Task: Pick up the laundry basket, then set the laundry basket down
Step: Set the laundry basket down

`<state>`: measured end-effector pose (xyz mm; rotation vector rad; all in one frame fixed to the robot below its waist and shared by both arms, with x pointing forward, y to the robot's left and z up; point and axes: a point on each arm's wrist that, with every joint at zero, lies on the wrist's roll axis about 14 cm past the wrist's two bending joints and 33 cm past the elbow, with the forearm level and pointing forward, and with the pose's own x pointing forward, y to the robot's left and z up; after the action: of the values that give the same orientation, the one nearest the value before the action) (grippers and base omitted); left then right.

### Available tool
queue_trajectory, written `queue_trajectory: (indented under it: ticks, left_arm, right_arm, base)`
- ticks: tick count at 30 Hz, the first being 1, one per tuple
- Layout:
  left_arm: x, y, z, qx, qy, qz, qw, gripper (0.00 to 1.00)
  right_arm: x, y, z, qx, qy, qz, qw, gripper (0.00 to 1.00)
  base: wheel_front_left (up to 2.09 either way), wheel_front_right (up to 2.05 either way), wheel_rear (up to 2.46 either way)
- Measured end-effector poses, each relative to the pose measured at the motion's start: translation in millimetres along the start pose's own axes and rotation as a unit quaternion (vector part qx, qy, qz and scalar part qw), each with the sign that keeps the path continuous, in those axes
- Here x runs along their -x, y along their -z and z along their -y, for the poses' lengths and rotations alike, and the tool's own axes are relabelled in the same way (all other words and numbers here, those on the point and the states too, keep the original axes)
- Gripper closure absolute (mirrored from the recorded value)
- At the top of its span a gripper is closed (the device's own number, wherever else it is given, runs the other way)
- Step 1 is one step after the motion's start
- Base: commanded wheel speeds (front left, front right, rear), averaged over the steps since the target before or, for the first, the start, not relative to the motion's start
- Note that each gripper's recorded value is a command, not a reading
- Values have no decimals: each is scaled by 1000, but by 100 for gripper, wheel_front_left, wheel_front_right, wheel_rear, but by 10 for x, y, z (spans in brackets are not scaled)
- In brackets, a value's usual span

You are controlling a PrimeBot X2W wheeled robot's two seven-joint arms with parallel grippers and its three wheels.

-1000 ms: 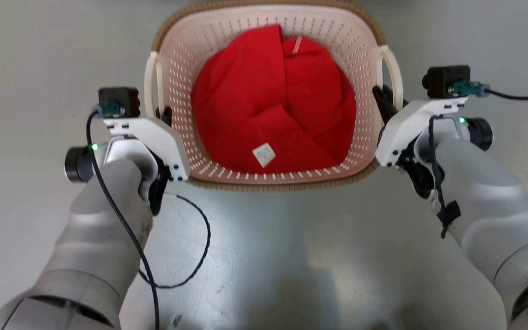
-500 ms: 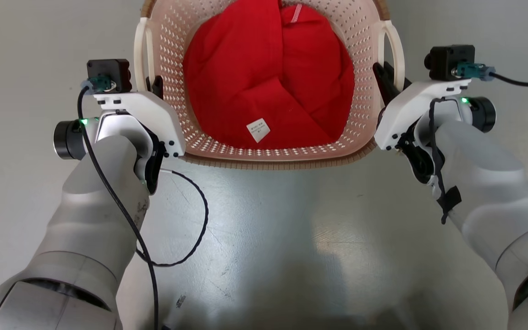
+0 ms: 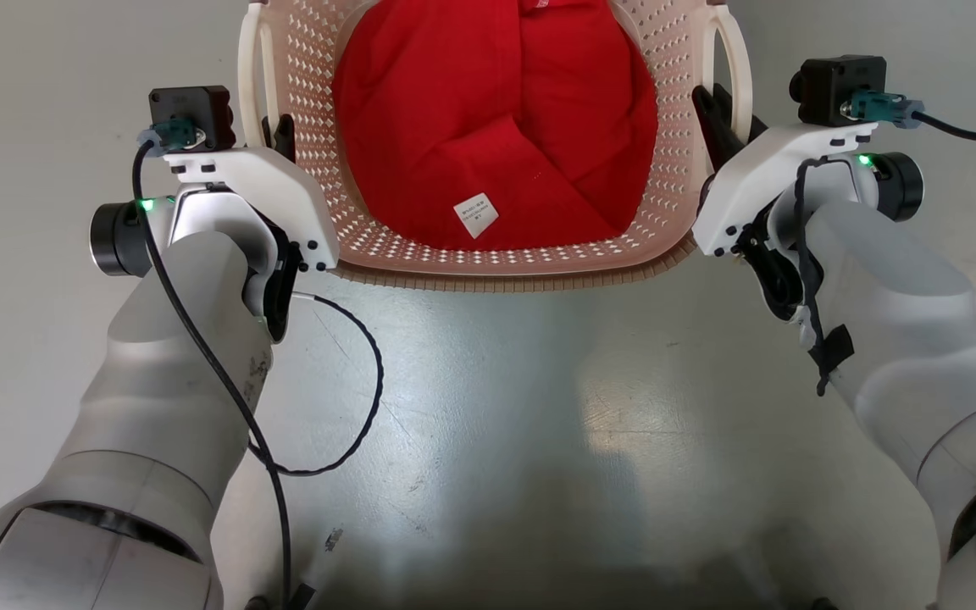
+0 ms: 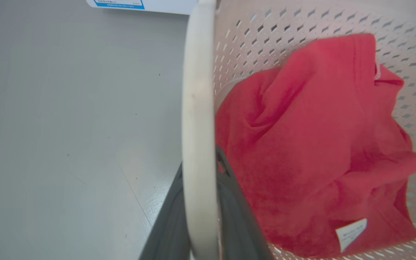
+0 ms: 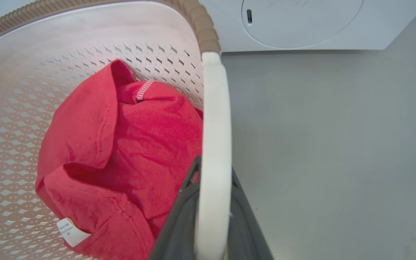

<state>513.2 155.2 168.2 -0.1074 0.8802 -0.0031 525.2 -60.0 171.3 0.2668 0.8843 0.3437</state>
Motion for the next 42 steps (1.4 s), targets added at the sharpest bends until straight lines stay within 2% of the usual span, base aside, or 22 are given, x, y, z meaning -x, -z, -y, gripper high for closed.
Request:
queue_trajectory:
  ticks: [28, 29, 34, 36, 37, 38, 39, 40, 41, 42]
  left_arm:
    - [-232, 86, -47, 1, -4, 5, 1000, 100]
    - [-237, 77, -44, 2, -4, 7, 1000, 100]
    - [-258, 50, -53, -1, -3, 12, 1000, 100]
    - [-266, 51, -61, -2, -3, 13, 1000, 100]
    - [-270, 53, -62, -3, -3, 13, 1000, 91]
    - [-275, 54, -67, -3, -5, 13, 1000, 82]
    - [-281, 52, -72, -2, -6, 14, 1000, 79]
    - [-287, 51, -71, 0, -6, 15, 1000, 67]
    - [-293, 46, -69, 5, -5, 16, 1000, 5]
    - [-297, 40, -64, 6, -4, 17, 1000, 0]
  right_arm:
    - [-214, 131, 78, -9, 1, 2, 1000, 100]
    - [-218, 125, 82, -8, 1, 3, 1000, 98]
    - [-243, 97, 87, -7, 1, 6, 1000, 65]
    - [-250, 116, 74, -8, -1, 4, 1000, 57]
    - [-256, 119, 57, -9, -4, 5, 1000, 50]
    - [-261, 122, 50, -10, -6, 5, 1000, 16]
    - [-267, 124, 45, -12, -7, 6, 1000, 0]
    - [-274, 130, 32, -13, -8, 5, 1000, 0]
    - [-279, 136, 21, -15, -9, 5, 1000, 0]
    - [-284, 139, 14, -16, -9, 5, 1000, 0]
  base:
    - [0, 0, 0]
    - [0, 0, 0]
    - [0, 0, 0]
    - [0, 0, 0]
    - [0, 0, 0]
    - [0, 0, 0]
    - [0, 0, 0]
    - [0, 0, 0]
    - [0, 0, 0]
    - [0, 0, 0]
